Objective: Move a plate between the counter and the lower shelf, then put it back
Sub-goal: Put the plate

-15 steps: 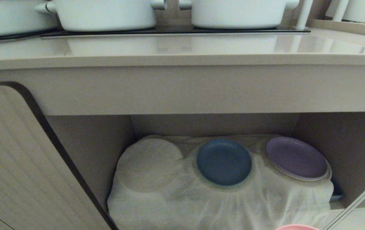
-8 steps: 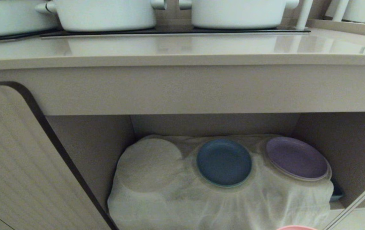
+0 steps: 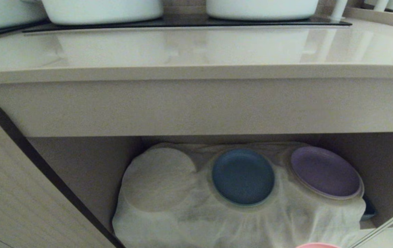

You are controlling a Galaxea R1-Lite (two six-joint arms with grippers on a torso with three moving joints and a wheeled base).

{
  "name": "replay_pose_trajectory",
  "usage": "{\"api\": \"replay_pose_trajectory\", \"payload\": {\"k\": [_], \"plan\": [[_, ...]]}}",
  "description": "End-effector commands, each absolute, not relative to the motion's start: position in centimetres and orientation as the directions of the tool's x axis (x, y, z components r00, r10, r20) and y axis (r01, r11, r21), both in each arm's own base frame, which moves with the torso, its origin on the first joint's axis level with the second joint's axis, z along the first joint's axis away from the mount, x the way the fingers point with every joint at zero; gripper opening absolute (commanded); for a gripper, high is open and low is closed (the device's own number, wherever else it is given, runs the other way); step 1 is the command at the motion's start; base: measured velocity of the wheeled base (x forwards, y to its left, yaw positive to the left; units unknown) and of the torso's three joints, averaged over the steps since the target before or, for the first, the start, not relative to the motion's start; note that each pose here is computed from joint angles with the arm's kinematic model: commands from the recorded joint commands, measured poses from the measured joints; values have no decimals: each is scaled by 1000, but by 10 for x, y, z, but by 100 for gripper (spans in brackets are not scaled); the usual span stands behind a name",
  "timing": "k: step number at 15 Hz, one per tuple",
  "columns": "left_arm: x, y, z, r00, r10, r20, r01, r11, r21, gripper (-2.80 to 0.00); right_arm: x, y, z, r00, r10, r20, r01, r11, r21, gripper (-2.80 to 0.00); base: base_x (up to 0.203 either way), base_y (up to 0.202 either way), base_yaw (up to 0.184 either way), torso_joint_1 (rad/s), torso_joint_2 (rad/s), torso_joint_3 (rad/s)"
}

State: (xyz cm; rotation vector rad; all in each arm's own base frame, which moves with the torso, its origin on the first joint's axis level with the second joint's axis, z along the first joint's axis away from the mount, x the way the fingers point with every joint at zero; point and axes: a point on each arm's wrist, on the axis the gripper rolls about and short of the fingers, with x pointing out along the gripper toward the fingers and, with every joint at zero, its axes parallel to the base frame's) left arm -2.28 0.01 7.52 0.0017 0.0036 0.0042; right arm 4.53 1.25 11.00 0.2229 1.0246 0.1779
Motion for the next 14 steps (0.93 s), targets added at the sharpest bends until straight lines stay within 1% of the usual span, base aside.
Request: {"api": "replay_pose_trajectory", "payload": {"k": [1,4,8,11,14], "plan": [[-23,0,75,1000,5,-2,-5,1000,2,-280,45,13,110,506,252,-825,-42,962,268,-280,0,0,0,244,-456,-271],[-23,0,75,1000,5,-2,-5,1000,2,-280,46,13,111,510,252,-823,-43,962,269,-280,0,0,0,180,-670,-170],[-23,0,75,1000,5,-2,-5,1000,2,-280,46,13,112,514,252,-820,-45,962,268,-280,0,0,0,179,-424,-192],[-23,0,75,1000,5,-2,-5,1000,2,-280,46,13,112,513,253,-820,-46,962,269,-280,0,0,0,83,-473,-221],[-23,0,75,1000,5,-2,-5,1000,2,-280,47,13,112,515,252,-819,-44,962,268,-280,0,0,0,378,-461,-237]]}}
